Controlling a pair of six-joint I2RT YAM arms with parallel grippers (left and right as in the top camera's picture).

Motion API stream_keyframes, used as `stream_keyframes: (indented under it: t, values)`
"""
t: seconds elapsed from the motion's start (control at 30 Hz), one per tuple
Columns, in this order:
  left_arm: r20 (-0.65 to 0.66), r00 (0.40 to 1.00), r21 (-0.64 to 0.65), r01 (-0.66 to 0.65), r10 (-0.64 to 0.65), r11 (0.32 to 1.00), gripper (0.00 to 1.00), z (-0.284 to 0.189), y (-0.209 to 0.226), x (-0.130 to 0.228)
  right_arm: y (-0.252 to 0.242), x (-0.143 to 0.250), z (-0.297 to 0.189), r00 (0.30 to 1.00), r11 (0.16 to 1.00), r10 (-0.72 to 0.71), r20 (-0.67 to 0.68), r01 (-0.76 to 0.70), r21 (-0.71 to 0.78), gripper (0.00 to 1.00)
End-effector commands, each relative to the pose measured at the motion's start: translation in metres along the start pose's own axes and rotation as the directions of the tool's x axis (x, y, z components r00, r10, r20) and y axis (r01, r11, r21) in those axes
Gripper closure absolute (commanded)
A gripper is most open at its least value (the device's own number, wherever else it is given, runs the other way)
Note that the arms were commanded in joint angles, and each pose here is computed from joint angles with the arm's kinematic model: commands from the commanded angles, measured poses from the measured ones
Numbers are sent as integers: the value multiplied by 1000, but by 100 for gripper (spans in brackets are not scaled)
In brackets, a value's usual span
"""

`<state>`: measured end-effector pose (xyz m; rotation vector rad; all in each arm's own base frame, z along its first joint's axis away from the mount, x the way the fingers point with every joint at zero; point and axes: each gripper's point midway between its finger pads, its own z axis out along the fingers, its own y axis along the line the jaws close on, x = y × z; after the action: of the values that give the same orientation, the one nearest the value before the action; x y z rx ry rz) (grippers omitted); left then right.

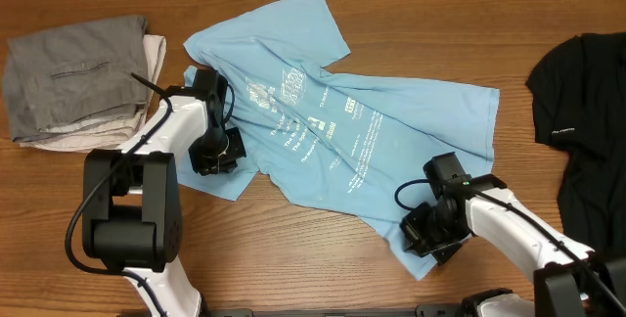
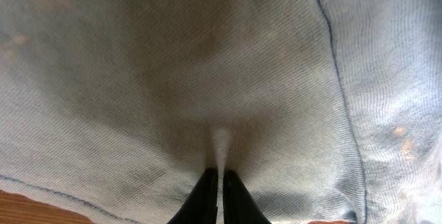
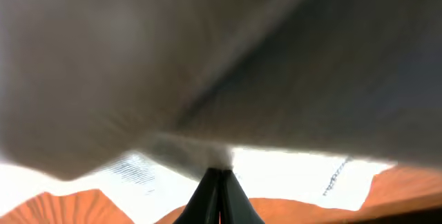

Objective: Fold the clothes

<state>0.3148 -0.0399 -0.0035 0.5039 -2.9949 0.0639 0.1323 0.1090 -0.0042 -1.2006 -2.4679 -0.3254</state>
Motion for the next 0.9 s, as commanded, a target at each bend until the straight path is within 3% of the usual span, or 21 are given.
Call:
stream_keyframes:
  t: [0.0, 0.33, 0.5, 0.87]
  values:
    - [-90, 996, -36, 11, -14, 999, 92, 29, 7, 12, -27, 20, 17, 995, 995, 28, -94, -19, 95, 96]
    - [-104, 995, -41, -19, 14, 999, 90, 30, 8, 14, -77, 46, 14, 995, 939, 31, -90, 2, 345, 96]
    - [-91, 996, -113, -24, 13, 993, 87, 30, 21, 13, -92, 43, 8, 998, 910, 38, -56, -12, 413, 96]
    - [-98, 995, -141, -21, 7, 990, 85, 37, 31, 19, -70, 43, -6, 994, 920, -79, -78, 103, 379, 96]
